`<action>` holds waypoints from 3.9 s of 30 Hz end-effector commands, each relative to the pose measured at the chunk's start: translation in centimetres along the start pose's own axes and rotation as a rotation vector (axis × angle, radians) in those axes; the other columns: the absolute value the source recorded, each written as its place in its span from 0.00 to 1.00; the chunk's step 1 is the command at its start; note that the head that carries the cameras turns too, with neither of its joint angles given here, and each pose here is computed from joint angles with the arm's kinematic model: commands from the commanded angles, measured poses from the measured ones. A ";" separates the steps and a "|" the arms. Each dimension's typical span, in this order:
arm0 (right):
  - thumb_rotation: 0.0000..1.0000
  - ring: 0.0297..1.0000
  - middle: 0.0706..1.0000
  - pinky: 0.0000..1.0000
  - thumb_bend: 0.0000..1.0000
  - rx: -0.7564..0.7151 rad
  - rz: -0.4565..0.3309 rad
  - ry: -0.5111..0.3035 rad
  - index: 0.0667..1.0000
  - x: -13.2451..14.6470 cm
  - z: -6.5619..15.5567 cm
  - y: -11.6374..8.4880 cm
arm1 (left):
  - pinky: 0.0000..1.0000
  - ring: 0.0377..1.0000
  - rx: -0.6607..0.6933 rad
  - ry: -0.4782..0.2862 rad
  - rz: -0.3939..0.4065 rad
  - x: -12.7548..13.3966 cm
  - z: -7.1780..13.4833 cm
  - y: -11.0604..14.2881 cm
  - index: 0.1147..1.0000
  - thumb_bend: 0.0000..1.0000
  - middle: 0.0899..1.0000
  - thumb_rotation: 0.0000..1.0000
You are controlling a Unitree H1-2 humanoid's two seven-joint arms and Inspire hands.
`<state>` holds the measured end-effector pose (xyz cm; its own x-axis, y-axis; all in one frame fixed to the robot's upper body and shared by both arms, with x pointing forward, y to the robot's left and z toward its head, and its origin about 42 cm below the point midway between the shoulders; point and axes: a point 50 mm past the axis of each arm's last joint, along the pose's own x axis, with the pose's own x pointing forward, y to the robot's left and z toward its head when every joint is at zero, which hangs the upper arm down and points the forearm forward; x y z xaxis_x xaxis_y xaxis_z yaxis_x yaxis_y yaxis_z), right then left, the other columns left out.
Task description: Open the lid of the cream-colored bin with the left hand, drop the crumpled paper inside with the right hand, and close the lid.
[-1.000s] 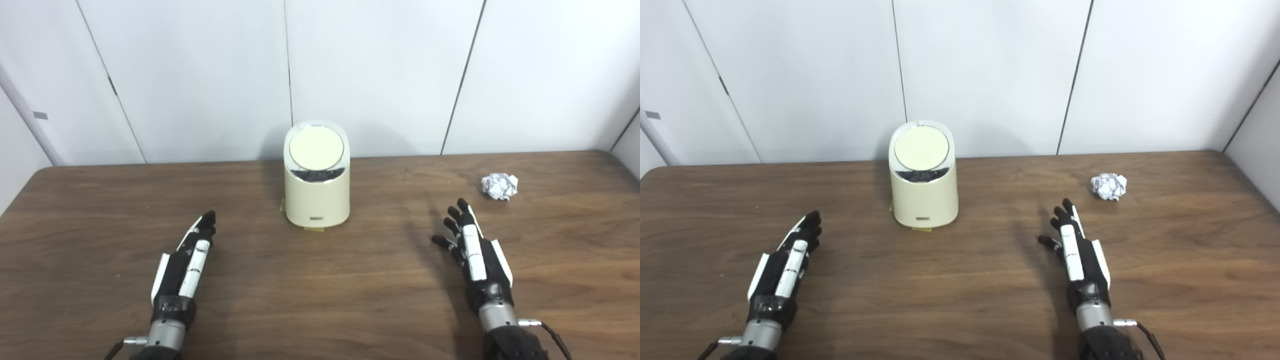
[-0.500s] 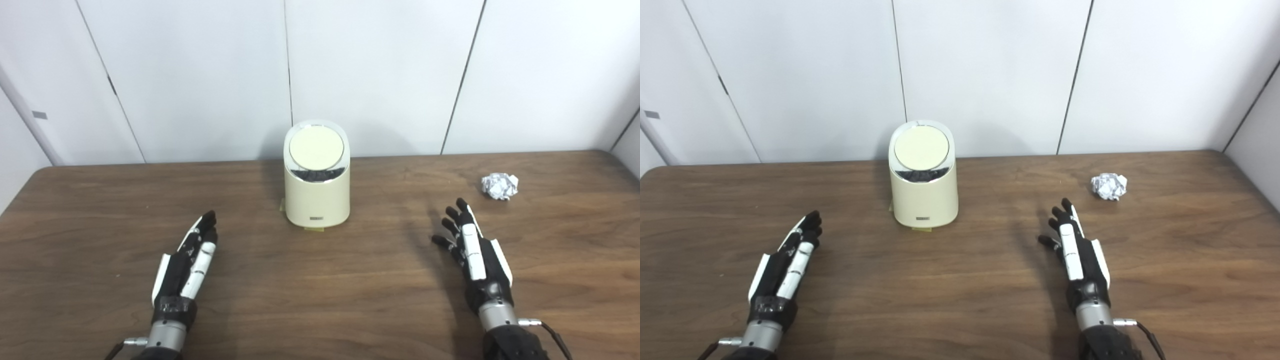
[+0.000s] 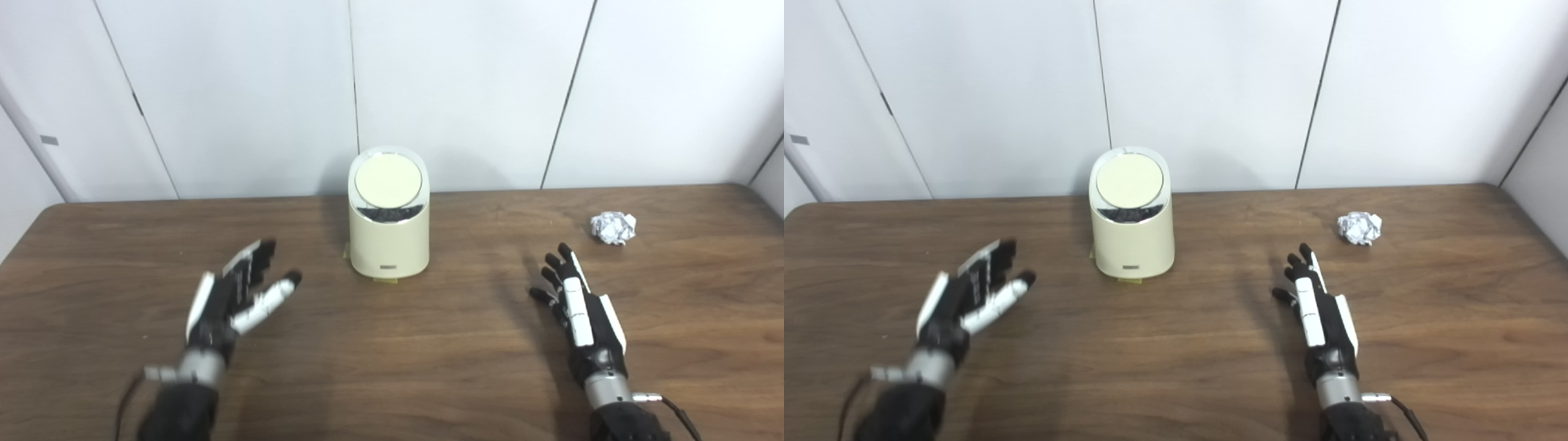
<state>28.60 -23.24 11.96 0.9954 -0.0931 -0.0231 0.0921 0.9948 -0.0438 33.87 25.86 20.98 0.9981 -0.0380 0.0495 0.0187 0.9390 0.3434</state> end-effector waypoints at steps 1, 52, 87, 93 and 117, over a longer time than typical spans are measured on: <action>1.00 0.95 0.96 0.99 0.50 0.009 0.025 0.017 1.00 0.2 -0.2 0.8 | 0.86 0.86 0.055 -0.123 -0.003 2.1 4.4 1.1 0.88 0.92 0.86 0.36; 1.00 0.92 0.95 0.94 0.47 -0.032 0.023 0.032 0.99 1.8 -2.1 3.0 | 0.79 0.94 1.011 -0.089 -0.279 19.2 25.8 -7.7 0.96 0.94 0.97 0.16; 1.00 0.91 0.94 0.89 0.49 -0.074 0.011 -0.004 0.99 2.2 -1.9 3.7 | 0.84 0.93 1.270 -0.115 -0.268 19.7 21.8 -9.0 0.89 0.93 0.94 0.08; 1.00 0.90 0.93 0.88 0.47 -0.084 0.018 -0.004 0.98 2.3 -2.2 3.7 | 0.85 0.95 1.278 -0.105 -0.278 19.8 21.3 -8.9 0.90 0.93 0.95 0.10; 1.00 0.90 0.93 0.89 0.49 -0.059 -0.018 -0.005 0.97 2.1 -0.7 4.4 | 0.95 0.96 1.377 -0.192 -0.318 18.2 17.7 -11.5 0.91 0.95 0.94 0.09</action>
<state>31.20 -19.51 11.44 0.9920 -0.1250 0.0186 0.1263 0.9869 -0.1005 50.69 8.00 34.73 0.9357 -0.3393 -0.0968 0.0406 -0.1689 0.9848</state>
